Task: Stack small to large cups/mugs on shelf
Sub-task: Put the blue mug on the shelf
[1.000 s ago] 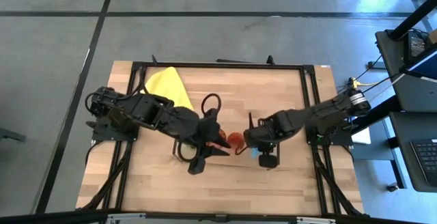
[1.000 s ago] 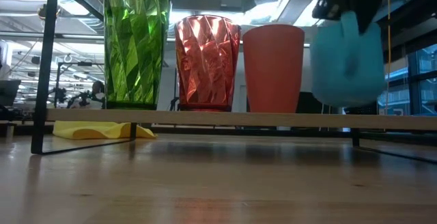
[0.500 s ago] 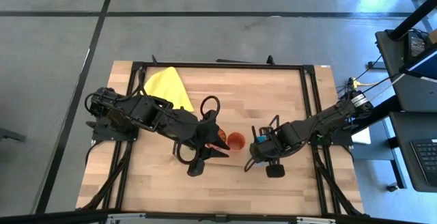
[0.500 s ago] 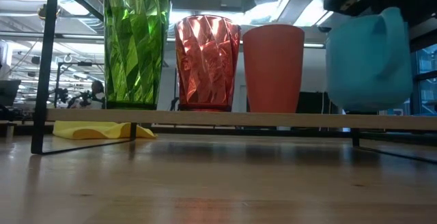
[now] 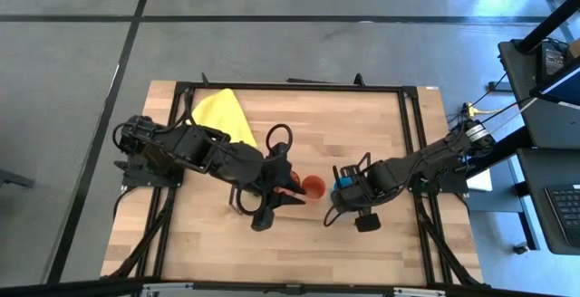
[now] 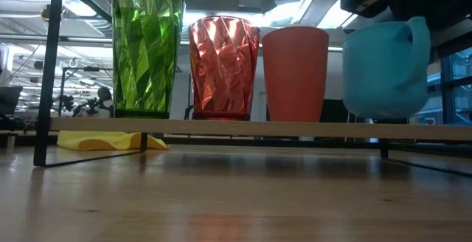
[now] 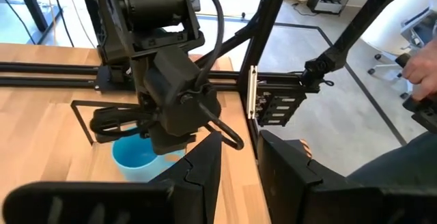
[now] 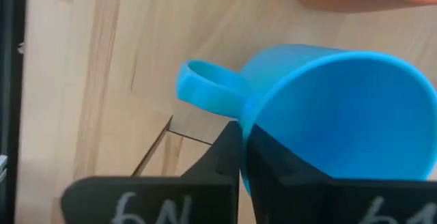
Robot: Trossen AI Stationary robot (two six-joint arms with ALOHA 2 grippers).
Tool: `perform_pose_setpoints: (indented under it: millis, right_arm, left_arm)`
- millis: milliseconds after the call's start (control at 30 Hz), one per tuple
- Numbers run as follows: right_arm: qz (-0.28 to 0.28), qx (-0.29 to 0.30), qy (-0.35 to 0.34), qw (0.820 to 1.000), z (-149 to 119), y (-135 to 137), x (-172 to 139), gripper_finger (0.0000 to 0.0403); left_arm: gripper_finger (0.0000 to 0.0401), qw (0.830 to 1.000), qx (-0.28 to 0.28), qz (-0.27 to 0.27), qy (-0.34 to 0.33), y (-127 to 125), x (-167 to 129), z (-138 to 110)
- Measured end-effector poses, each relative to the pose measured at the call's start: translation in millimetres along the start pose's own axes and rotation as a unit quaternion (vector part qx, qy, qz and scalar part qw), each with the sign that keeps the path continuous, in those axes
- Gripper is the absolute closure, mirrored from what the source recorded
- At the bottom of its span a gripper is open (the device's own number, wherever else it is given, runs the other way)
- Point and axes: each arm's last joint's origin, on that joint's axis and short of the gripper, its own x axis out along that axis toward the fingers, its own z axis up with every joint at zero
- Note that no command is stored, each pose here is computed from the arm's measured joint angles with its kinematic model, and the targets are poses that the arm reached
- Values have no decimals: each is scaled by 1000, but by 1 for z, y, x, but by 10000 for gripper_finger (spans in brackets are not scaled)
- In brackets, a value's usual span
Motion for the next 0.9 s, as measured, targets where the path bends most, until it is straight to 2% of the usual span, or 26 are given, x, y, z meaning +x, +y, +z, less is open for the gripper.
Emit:
perform_pose_setpoints:
  millis: [300, 433, 900]
  right_arm:
    - [8, -3, 1, 1000, 0, 1, 0, 390]
    - [8, -12, 1, 1000, 0, 1, 0, 377]
    - [15, 1, 3, 1000, -4, 1, 15, 364]
  left_arm:
    - [309, 1000, -2, 6, -2, 5, 0, 1]
    - [309, 1000, -2, 7, -2, 5, 0, 1]
    - [309, 1000, -3, 9, -3, 6, 0, 2]
